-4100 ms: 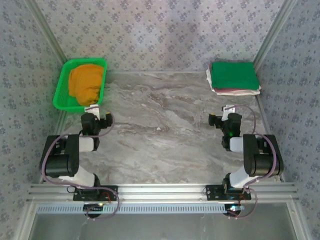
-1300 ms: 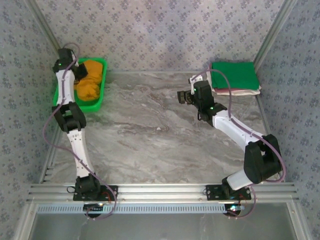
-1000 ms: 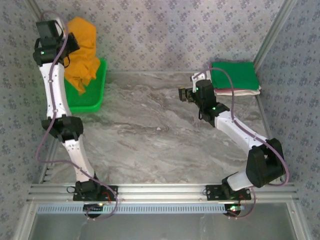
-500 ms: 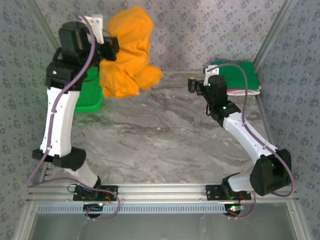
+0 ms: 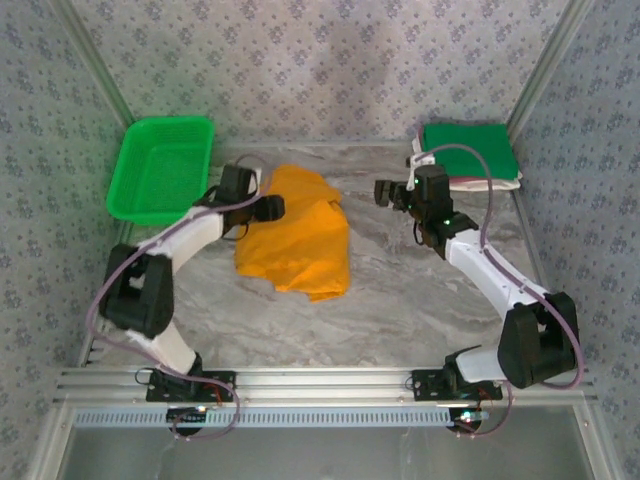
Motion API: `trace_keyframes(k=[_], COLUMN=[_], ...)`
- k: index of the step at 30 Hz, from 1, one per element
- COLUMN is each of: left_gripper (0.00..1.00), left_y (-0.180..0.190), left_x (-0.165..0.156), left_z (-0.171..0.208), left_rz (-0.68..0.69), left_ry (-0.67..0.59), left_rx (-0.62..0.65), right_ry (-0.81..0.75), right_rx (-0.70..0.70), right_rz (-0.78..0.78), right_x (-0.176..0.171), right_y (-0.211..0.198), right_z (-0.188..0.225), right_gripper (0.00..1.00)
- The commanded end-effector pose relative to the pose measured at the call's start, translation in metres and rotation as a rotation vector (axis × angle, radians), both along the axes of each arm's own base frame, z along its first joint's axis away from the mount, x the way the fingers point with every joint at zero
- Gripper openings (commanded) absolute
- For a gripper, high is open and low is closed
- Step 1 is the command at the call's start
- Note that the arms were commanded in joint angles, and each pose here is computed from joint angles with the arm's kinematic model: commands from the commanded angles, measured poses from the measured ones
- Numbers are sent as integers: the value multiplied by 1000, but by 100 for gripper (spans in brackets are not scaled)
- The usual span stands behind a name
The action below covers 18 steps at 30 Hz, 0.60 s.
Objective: Fold and stack the t-shirts
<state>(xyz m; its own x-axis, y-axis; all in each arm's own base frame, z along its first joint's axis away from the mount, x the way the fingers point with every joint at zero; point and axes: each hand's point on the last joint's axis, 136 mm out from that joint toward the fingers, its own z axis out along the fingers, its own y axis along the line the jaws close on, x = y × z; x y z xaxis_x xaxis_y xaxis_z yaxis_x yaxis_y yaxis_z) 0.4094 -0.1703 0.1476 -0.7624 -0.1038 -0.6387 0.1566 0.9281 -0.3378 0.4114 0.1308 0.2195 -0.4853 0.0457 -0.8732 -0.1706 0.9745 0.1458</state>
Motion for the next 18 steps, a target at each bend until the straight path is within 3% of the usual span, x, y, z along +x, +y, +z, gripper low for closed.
trace_keyframes(k=[1, 8, 10, 14, 18], left_gripper=[68, 77, 77, 76, 76], left_y=[14, 12, 17, 42, 55], left_x=[-11, -91, -106, -109, -97], left_z=[135, 24, -7, -51, -79], left_rz=[33, -68, -42, 81, 127], left_ry=[-357, -31, 48, 139, 203], left_rx=[-91, 57, 60, 34, 18], right_ry=[94, 358, 391, 385, 385], right_rx=[20, -74, -123, -232, -345], right_rz=[310, 586, 631, 688, 648], right_x=[-42, -118, -140, -165, -160], right_y=[60, 115, 120, 130, 133], right_z=[-35, -119, -137, -157, -175], right_gripper=[99, 90, 90, 91, 91])
